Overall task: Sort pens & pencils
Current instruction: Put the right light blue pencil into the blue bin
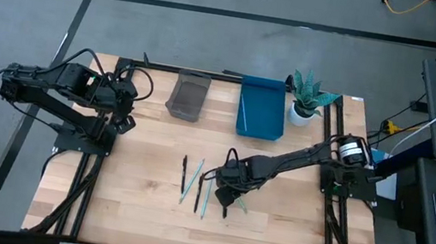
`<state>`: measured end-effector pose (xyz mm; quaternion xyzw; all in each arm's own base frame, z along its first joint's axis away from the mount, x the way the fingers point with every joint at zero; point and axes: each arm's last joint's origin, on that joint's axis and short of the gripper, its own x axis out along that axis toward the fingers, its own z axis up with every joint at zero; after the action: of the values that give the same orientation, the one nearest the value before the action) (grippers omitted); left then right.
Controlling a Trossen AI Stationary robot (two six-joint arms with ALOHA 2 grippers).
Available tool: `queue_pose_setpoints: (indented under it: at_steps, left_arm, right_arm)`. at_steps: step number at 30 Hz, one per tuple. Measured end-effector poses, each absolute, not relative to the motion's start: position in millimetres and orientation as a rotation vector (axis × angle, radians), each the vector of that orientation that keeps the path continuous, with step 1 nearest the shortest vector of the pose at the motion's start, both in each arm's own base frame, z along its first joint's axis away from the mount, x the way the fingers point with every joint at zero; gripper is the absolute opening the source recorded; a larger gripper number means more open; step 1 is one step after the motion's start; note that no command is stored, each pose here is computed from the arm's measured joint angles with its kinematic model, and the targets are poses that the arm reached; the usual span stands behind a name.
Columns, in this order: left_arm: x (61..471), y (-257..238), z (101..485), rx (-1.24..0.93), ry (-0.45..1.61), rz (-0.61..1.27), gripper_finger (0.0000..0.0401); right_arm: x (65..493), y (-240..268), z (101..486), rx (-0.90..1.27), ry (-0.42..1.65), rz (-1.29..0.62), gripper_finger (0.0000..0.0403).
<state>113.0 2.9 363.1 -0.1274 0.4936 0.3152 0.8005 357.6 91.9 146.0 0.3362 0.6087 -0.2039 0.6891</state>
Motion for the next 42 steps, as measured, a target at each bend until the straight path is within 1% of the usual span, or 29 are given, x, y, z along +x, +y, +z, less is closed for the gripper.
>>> queue_pose_setpoints:
  at_steps: [9,19,22,32,42]
  left_arm:
    - [113,3,363,-0.273,1.058,0.676,0.0073]
    - [113,3,363,-0.273,1.059,0.676,0.0073]
    - [113,3,363,-0.273,1.058,0.676,0.0073]
    - [113,3,363,-0.254,1.065,0.664,0.0073]
    - [113,3,363,-0.249,1.067,0.661,0.0073]
  right_arm:
    - [360,93,137,0.751,1.376,-0.451,0.0113]
    - [360,93,136,0.751,1.386,-0.454,0.0112]
    - [360,93,136,0.749,1.389,-0.456,0.0103]
    - [358,92,135,0.74,1.409,-0.471,0.0054]
    - [356,92,134,0.74,1.42,-0.484,0.0046]
